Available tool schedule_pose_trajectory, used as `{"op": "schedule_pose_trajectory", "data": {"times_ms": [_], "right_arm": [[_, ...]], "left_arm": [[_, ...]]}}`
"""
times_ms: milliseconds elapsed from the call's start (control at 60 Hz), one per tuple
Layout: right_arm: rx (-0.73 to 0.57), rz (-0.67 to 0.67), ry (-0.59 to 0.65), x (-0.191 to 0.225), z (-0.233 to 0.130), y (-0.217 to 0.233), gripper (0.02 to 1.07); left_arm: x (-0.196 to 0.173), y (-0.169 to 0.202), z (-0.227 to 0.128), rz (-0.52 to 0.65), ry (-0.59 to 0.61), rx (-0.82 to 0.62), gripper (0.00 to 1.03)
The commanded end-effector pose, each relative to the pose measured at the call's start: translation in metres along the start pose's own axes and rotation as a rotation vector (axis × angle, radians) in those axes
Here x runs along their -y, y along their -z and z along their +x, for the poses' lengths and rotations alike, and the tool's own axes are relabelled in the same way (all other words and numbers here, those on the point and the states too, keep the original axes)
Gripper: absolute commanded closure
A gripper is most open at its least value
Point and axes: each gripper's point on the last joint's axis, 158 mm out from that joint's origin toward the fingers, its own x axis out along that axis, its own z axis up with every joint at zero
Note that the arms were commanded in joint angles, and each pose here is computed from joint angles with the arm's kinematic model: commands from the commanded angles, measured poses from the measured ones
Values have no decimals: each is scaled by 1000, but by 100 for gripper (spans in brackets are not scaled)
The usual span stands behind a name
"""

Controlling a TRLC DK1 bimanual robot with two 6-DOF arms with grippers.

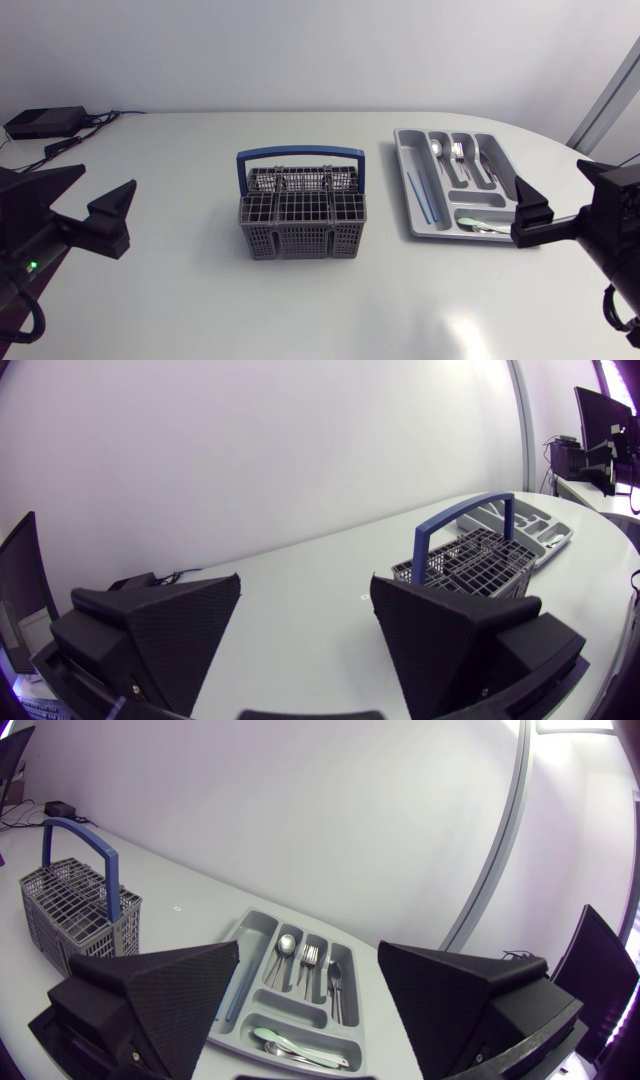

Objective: Unload the cutlery basket into the drawer organizer.

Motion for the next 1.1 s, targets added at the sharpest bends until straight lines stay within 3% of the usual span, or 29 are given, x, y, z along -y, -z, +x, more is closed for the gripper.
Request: {"op": "schedule_pose_trajectory", "data": {"times_ms": [0, 850, 1083], "right_arm": [[-14, 54, 0, -3, -4, 14, 7], [79, 359, -39, -25, -30, 59, 7], [80, 363, -40, -25, -30, 60, 7]], "left_arm": [[0, 11, -3, -33, -11, 4, 5], [-7, 67, -23, -252, -127, 101, 5], [-7, 68, -23, -255, -129, 103, 5]]}}
